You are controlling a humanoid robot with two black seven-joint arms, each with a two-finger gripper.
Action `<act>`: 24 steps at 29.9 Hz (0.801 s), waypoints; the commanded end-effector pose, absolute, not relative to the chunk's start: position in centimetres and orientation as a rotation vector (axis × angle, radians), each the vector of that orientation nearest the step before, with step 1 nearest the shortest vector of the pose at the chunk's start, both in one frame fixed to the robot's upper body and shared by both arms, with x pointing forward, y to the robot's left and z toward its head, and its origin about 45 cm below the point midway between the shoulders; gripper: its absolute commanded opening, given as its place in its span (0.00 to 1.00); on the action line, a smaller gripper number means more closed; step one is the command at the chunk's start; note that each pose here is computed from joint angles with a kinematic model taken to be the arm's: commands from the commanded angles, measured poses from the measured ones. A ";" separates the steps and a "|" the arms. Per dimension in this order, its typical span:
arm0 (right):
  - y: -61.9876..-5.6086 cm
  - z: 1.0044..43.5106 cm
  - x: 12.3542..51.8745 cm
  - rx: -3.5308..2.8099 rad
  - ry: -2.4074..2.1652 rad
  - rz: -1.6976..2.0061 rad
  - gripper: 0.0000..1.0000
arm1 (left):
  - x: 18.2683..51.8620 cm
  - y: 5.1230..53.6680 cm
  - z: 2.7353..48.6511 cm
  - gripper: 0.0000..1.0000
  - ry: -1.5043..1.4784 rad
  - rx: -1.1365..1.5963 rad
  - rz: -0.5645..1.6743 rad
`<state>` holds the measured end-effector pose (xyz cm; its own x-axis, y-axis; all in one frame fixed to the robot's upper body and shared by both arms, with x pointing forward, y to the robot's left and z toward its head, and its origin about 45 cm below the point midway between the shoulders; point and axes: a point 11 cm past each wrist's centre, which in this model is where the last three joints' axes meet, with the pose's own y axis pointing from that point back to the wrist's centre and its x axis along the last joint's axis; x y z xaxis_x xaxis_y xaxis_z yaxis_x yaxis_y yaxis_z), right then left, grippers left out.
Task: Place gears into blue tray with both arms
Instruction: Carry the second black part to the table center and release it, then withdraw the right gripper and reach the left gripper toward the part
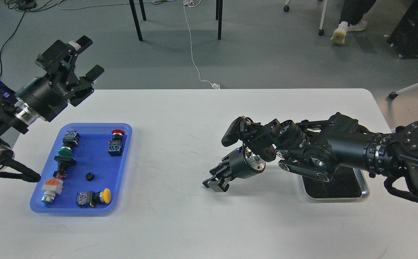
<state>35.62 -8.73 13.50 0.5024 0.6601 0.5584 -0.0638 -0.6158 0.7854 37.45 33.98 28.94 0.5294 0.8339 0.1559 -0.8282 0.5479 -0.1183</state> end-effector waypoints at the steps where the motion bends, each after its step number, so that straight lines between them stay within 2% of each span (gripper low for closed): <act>1: -10.8 15.4 37.7 1.995 0.355 1.130 0.95 | 37.5 34.0 29.0 0.98 -0.210 -0.027 0.991; 6: -16.0 19.5 41.1 2.151 -0.029 0.989 0.97 | 37.2 33.7 28.4 0.98 -0.242 0.025 0.966; 12: -20.9 20.1 41.5 2.479 -0.602 0.560 0.97 | 36.3 31.0 27.6 0.98 -0.375 0.147 0.823; 18: -24.5 19.8 41.0 2.781 -1.338 -0.123 0.97 | 34.1 24.6 23.4 0.98 -0.609 0.366 0.492; 24: -29.4 19.5 39.9 2.838 -1.787 -0.556 0.97 | 32.0 17.9 18.7 0.98 -0.959 0.630 -0.026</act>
